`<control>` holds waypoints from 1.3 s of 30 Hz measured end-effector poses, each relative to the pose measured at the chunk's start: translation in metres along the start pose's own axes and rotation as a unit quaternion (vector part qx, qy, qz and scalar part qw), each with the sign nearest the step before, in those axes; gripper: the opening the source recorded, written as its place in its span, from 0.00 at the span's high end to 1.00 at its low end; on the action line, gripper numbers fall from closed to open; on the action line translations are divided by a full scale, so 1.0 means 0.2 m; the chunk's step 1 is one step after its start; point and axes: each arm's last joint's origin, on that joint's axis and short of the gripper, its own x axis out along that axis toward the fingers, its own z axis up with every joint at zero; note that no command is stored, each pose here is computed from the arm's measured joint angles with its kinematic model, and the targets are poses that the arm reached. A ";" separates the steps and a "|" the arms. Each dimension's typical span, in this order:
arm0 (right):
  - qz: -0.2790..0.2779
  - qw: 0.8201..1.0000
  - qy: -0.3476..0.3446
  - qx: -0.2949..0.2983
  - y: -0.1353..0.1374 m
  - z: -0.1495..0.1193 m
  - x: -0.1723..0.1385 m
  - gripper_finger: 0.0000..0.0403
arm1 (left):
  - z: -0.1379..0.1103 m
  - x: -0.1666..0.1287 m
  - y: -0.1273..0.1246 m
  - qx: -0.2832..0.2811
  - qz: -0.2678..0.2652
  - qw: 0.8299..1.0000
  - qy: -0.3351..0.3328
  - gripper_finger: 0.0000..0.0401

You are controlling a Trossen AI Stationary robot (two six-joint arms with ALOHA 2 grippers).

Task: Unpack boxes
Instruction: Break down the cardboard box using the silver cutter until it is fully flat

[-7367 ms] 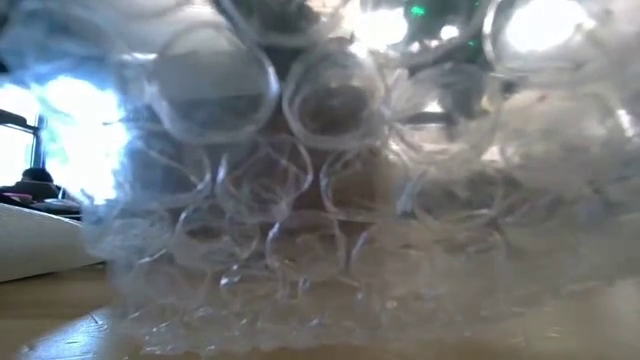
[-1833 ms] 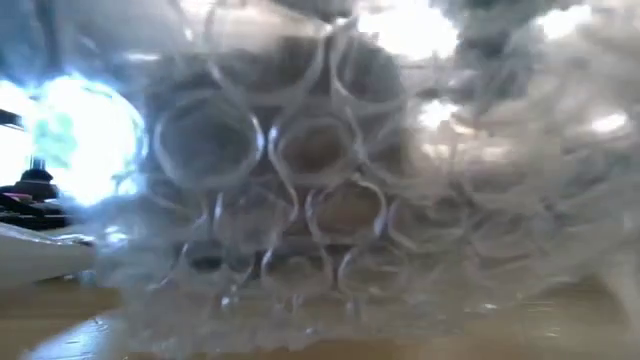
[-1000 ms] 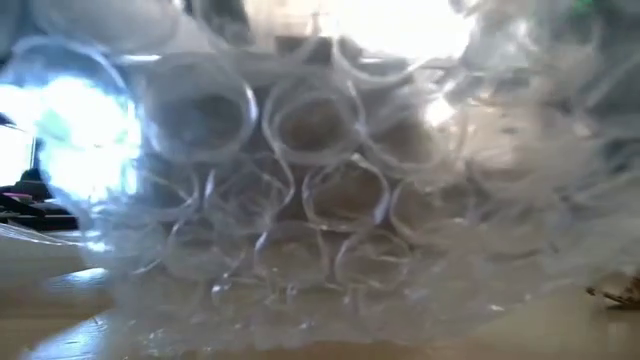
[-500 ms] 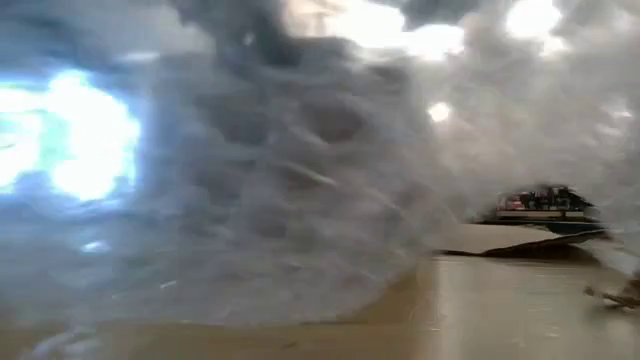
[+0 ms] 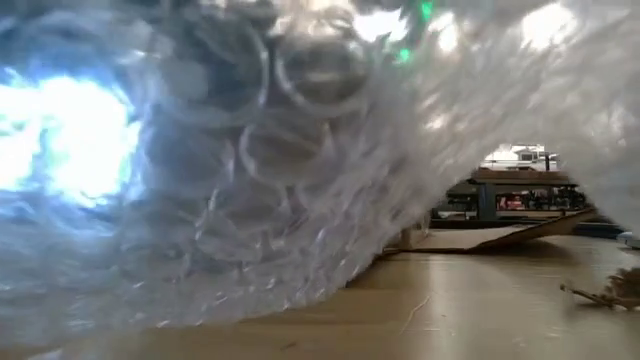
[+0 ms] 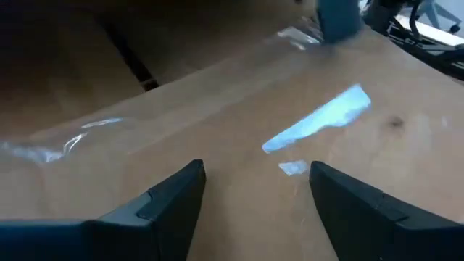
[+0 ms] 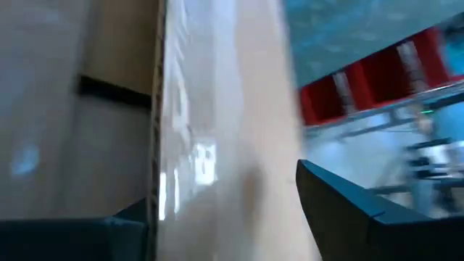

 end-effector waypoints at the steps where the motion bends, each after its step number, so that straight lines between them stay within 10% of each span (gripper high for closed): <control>1: -0.010 1.000 -0.001 -0.003 -0.02 0.02 -0.01 0.52 | 0.00 0.00 -0.01 0.000 -0.001 1.000 0.000 0.41; 10: -0.012 0.998 0.028 0.063 -0.52 0.12 -0.06 0.57 | -0.04 -0.03 -0.06 0.019 0.009 1.000 -0.010 0.41; 17: 0.048 0.978 0.042 0.197 -0.91 -0.09 0.17 0.57 | -0.07 -0.06 -0.10 0.032 0.017 0.999 -0.019 0.41; 25: 0.079 0.952 0.060 0.289 -1.15 -0.38 0.33 0.57 | -0.07 -0.06 -0.11 0.026 0.018 0.999 -0.022 0.41; 30: 0.081 0.955 0.000 0.287 -1.22 -0.36 0.15 0.57 | -0.04 -0.07 -0.11 0.008 0.021 0.998 -0.063 0.41; 34: 0.171 0.935 -0.132 0.281 -1.22 -0.26 -0.10 0.57 | 0.02 -0.11 -0.12 0.013 -0.001 0.994 -0.113 0.41; 39: 0.395 0.862 -0.245 0.204 -1.04 -0.11 -0.31 0.57 | 0.17 -0.25 -0.12 -0.004 -0.044 0.975 -0.219 0.41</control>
